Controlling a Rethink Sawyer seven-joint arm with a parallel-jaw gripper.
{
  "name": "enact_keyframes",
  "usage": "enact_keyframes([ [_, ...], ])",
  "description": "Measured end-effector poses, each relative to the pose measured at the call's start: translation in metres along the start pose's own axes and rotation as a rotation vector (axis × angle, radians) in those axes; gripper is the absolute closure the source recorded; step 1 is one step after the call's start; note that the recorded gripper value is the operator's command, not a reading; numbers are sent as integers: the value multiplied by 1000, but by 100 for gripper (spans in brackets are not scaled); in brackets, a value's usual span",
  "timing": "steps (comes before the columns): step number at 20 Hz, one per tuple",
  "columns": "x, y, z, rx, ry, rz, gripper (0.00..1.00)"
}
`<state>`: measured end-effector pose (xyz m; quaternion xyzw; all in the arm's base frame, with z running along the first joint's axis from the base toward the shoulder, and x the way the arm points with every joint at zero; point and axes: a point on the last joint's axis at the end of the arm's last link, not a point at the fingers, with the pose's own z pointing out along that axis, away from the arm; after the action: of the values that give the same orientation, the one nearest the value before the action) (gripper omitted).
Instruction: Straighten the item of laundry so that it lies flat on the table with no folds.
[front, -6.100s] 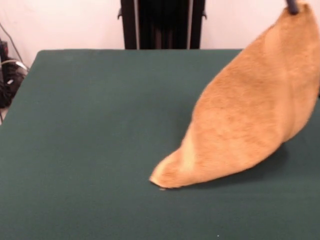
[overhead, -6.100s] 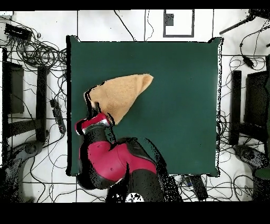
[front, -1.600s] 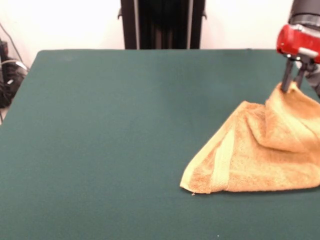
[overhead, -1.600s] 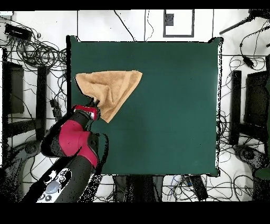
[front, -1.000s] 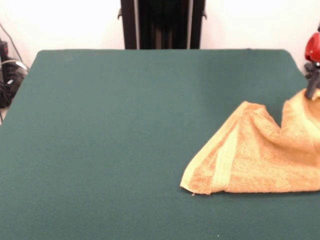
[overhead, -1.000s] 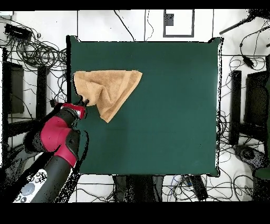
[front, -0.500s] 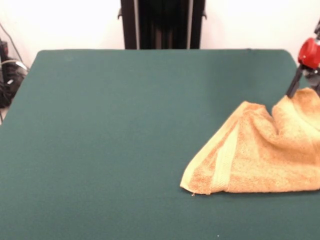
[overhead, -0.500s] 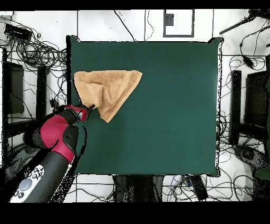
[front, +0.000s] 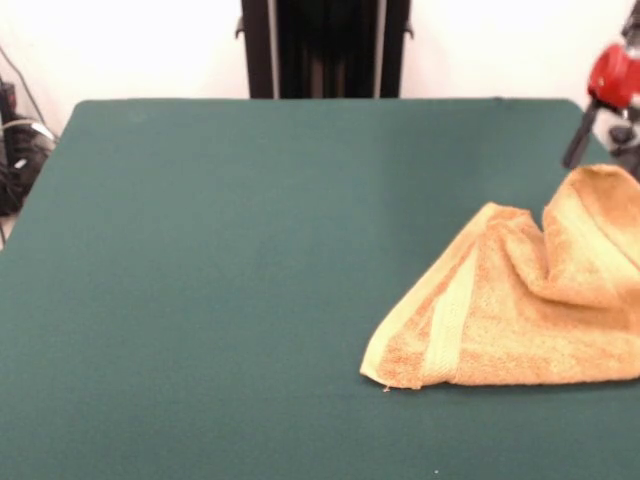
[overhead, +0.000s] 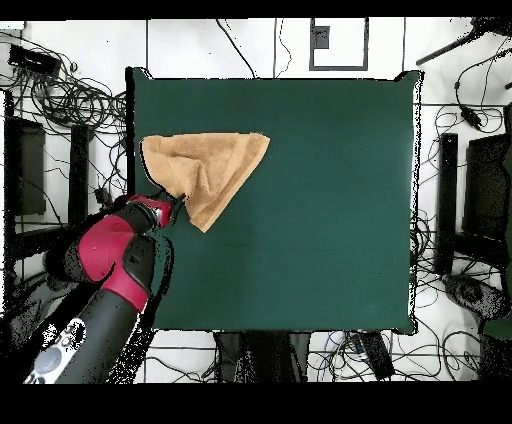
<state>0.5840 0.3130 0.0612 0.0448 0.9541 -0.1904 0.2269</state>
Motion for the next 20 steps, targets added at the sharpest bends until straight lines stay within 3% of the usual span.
enact_keyframes([
  [4,-42,-54,-28,1,-31,38,0],
  [9,-82,-117,-37,13,-74,76,0],
  [13,-100,-160,-32,13,-98,99,0],
  [14,-107,-183,-25,7,-107,110,0],
  [20,-113,-237,1,-11,-132,107,0],
])
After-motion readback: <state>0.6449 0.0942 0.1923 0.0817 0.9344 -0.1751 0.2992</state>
